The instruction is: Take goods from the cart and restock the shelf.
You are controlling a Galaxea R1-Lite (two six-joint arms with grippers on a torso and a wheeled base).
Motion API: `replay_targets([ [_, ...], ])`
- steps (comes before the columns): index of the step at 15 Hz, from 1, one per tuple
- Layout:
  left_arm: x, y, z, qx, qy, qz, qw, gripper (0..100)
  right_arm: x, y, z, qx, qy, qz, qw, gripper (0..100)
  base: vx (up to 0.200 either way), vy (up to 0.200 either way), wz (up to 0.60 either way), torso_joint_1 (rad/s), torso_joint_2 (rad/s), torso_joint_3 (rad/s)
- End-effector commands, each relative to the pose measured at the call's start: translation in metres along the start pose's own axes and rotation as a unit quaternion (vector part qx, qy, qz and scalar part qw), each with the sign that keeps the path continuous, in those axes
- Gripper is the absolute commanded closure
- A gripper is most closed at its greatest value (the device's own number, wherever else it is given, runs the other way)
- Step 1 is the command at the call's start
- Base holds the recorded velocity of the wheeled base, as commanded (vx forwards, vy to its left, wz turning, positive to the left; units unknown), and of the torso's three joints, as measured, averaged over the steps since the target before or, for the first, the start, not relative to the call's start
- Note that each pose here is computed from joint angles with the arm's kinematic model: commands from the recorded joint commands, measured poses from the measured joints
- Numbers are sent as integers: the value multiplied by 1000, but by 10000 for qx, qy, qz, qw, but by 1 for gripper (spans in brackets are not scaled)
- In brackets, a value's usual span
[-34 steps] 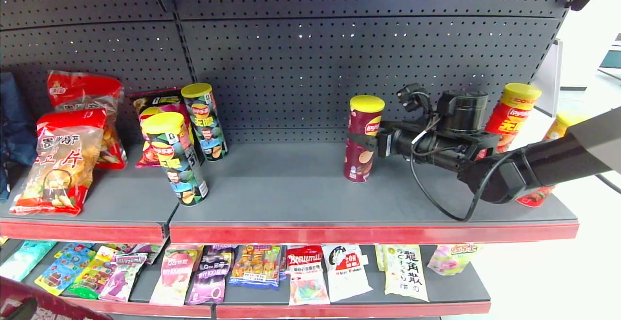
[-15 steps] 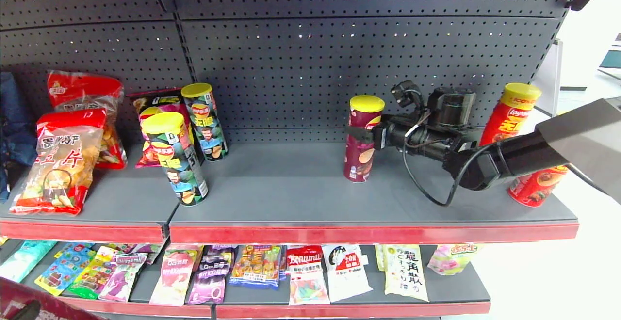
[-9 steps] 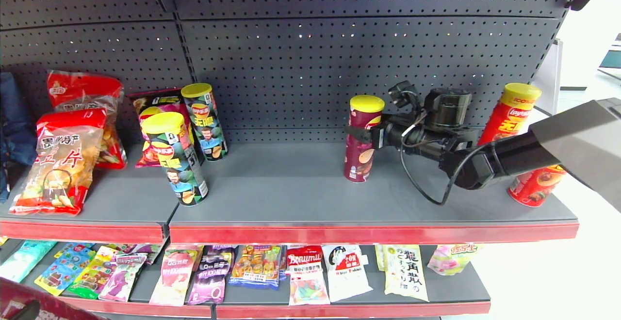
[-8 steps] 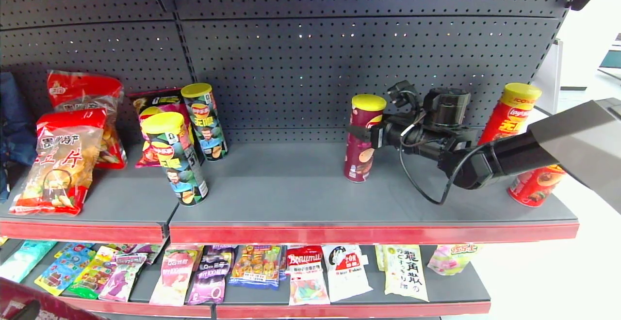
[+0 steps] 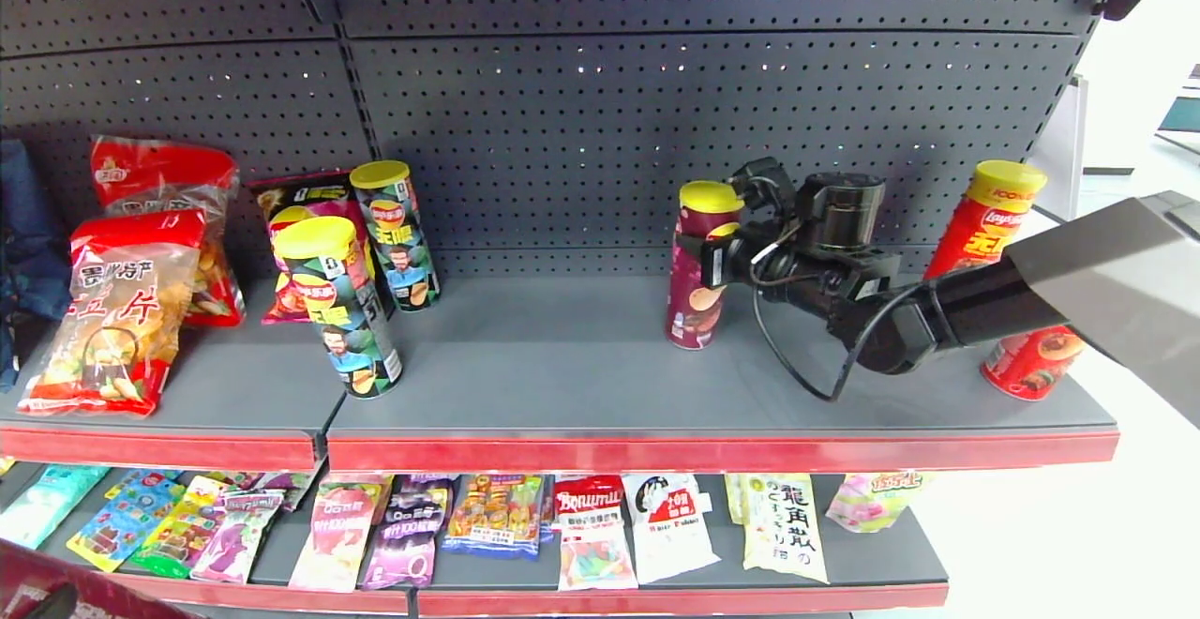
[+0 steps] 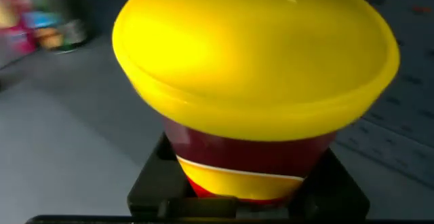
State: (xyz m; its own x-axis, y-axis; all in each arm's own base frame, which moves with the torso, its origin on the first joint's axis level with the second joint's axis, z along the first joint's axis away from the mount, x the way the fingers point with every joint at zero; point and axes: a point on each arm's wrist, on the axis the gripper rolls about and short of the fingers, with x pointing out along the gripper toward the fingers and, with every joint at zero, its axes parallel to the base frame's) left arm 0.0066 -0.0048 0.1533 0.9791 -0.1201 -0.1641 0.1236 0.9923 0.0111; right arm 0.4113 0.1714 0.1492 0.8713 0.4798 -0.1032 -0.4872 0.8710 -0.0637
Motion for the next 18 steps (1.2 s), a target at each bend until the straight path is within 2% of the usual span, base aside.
replay_targets([
  [1,-1,0,-1,5,-22,3,10000,100,-10,16,23,-44,-203,-222,9995,100,0,0,0,0,0,0],
  [3,-1,0,-2,3,-14,3,10000,100,-24,31,34,-44,-228,-708,9972,100,0,0,0,0,0,0],
  [5,-1,0,-2,1,-7,-5,10000,100,-43,46,41,-44,-198,-829,9964,100,0,0,0,0,0,0],
  [8,-1,0,-2,1,-7,-5,10000,100,-64,58,28,-35,86,-811,9967,100,0,0,0,0,0,0],
  [12,0,0,-2,7,0,-6,10000,100,-69,81,23,355,174,-1165,9924,100,0,0,0,0,0,0],
  [14,0,0,-2,76,0,-6,10000,100,-70,85,16,336,275,-1202,9918,100,0,0,0,0,0,0],
  [18,-1,0,-2,85,-8,-5,10000,100,-73,93,8,295,245,-1264,9912,100,0,0,0,0,0,0],
])
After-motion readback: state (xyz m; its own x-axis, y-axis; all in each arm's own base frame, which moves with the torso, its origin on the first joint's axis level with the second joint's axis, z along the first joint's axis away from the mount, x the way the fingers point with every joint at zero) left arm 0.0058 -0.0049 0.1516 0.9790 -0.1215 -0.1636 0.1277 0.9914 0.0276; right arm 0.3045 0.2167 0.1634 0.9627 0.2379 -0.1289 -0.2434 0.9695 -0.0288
